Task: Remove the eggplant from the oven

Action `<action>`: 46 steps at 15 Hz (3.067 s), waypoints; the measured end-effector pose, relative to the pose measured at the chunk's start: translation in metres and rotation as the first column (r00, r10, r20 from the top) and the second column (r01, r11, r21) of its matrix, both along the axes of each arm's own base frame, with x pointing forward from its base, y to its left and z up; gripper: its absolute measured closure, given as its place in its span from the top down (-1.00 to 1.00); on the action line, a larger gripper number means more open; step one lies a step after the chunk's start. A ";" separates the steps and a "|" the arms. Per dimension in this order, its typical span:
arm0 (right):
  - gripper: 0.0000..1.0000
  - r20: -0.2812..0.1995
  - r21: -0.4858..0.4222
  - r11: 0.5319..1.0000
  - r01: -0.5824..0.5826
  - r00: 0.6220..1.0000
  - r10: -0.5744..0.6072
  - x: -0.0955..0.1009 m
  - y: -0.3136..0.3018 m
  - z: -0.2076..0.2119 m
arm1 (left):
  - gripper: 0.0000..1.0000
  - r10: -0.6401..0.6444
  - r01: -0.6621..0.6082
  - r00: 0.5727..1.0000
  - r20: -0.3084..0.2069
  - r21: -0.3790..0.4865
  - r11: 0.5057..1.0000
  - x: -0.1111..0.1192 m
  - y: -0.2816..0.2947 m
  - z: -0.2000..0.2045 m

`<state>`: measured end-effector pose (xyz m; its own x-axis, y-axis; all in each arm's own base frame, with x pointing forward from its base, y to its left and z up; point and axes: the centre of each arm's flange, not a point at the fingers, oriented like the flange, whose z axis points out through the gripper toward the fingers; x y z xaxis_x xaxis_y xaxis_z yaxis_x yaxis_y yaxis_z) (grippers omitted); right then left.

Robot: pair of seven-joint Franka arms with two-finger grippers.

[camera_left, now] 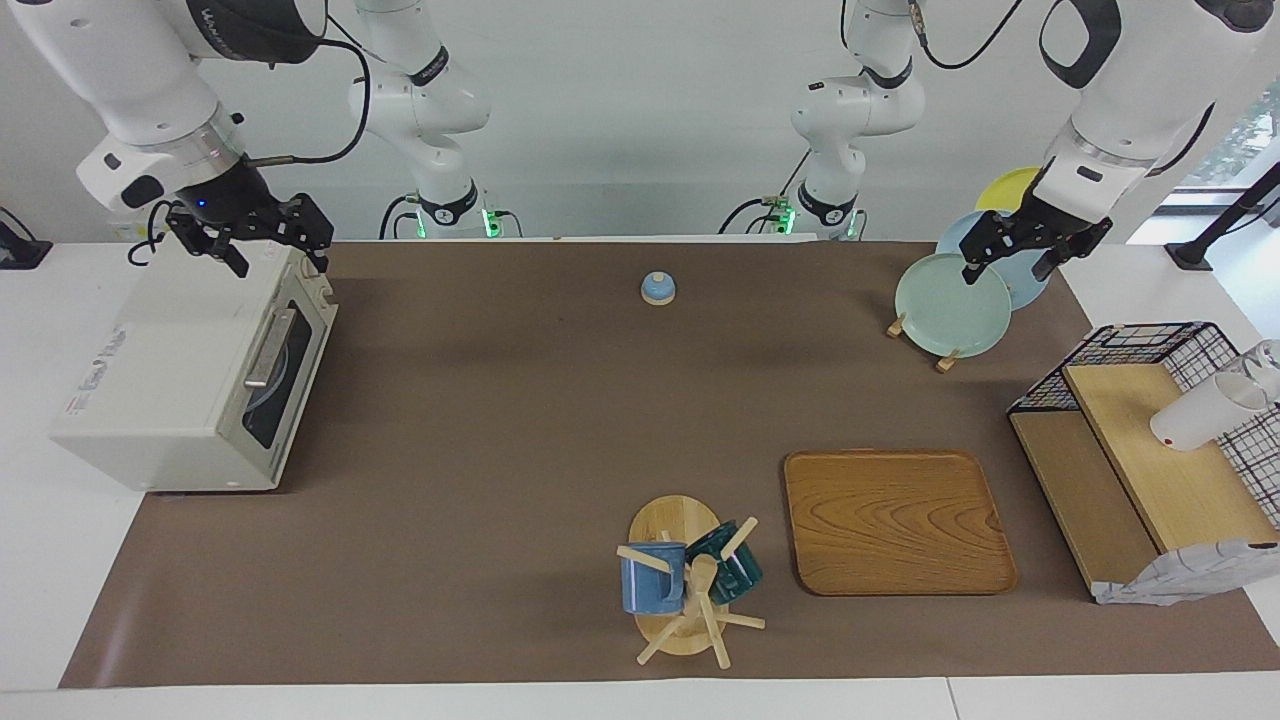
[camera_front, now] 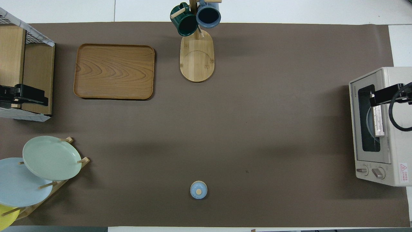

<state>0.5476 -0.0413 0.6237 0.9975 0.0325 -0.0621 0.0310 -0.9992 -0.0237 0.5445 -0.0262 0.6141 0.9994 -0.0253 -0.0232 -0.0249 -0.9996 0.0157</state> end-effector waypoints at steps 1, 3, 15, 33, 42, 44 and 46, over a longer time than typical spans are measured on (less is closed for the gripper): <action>1.00 0.000 0.000 1.000 0.000 1.000 0.000 0.000 0.000 0.000 | 1.00 0.000 0.000 1.000 0.000 0.000 1.000 0.000 0.000 0.000; 1.00 0.000 0.000 1.000 0.000 1.000 0.000 0.000 0.000 0.000 | 1.00 0.000 0.000 1.000 0.000 0.000 1.000 0.000 0.000 0.000; 0.15 0.011 0.000 1.000 -0.001 1.000 0.001 0.003 0.000 -0.006 | 1.00 0.000 0.000 1.000 0.000 0.000 1.000 0.000 0.000 0.000; -0.98 -0.082 -0.325 0.945 0.022 0.995 -0.051 -0.008 -0.032 -0.156 | 1.00 0.000 0.000 1.000 0.000 0.000 1.000 0.000 0.000 0.000; -0.98 -0.024 -0.268 0.964 0.007 1.000 -0.014 -0.017 -0.011 -0.169 | 1.00 0.000 0.000 1.000 0.000 0.000 1.000 0.000 0.000 0.000; -0.98 -0.005 -0.216 0.976 0.015 1.000 -0.016 -0.018 0.006 -0.181 | 1.00 0.000 0.000 1.000 0.000 0.000 1.000 0.000 0.000 0.000; -0.98 0.004 -0.170 0.985 0.017 1.000 -0.016 -0.018 0.026 -0.202 | 1.00 0.000 0.000 1.000 0.000 0.000 1.000 0.000 0.000 0.000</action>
